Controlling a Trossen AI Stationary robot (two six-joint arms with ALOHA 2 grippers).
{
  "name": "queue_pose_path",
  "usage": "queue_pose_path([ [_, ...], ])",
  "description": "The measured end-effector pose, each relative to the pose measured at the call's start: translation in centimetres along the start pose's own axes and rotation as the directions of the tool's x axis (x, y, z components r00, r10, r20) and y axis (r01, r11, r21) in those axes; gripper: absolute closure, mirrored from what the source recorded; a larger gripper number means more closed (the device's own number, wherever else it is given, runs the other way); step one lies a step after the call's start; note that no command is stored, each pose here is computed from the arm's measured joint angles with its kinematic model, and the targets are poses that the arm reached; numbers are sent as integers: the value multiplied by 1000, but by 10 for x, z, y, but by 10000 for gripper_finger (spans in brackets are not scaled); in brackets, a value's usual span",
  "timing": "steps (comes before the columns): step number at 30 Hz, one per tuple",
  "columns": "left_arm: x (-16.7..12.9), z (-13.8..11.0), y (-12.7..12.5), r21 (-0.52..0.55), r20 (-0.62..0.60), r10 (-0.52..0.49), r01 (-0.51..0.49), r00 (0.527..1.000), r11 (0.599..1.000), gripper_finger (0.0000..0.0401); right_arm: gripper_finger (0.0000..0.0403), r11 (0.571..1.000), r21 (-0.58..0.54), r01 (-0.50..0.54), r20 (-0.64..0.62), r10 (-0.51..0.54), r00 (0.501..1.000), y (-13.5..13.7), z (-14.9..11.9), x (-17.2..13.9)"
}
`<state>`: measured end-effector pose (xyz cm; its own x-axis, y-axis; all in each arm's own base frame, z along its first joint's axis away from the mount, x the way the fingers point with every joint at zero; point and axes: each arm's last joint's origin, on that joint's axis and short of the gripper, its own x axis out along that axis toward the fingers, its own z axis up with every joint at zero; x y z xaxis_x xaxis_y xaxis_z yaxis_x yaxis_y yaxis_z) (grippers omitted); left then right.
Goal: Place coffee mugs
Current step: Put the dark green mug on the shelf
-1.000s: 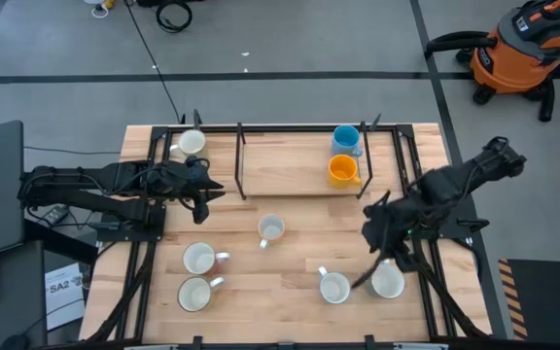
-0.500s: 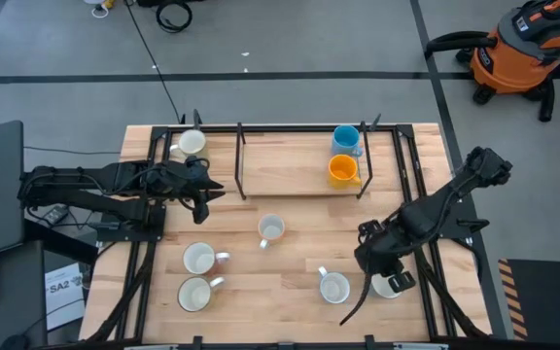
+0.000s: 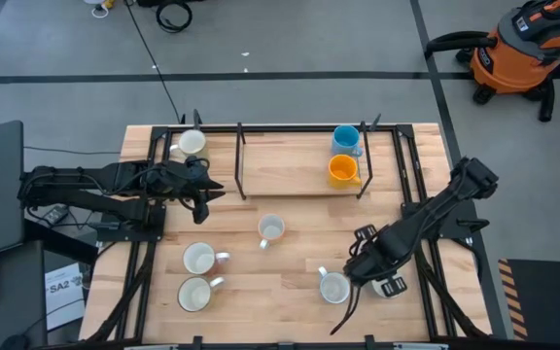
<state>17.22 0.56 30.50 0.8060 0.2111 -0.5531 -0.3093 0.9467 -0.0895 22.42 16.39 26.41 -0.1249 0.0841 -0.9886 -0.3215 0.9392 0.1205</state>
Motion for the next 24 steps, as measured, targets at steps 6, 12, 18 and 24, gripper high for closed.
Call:
queue_pose_path([
  [6, 0, 0, 0, 3, 0, 0, 0, 1000, 1000, 301, 273, 1000, -6, 0, -28, 0, 1000, 3, 3, 6],
  [12, 0, 0, 0, 3, 0, 0, 0, 1000, 1000, 301, 273, 1000, -10, 0, -25, 0, 1000, 4, 3, 6],
  [18, 0, 0, 0, 4, 0, 0, 0, 1000, 1000, 301, 273, 1000, 0, 4, -39, -4, 999, 3, 2, 14],
  [24, 0, 0, 0, 5, 0, 0, 0, 1000, 1000, 301, 273, 1000, 1, 12, -63, -11, 998, 1, -1, 32],
])
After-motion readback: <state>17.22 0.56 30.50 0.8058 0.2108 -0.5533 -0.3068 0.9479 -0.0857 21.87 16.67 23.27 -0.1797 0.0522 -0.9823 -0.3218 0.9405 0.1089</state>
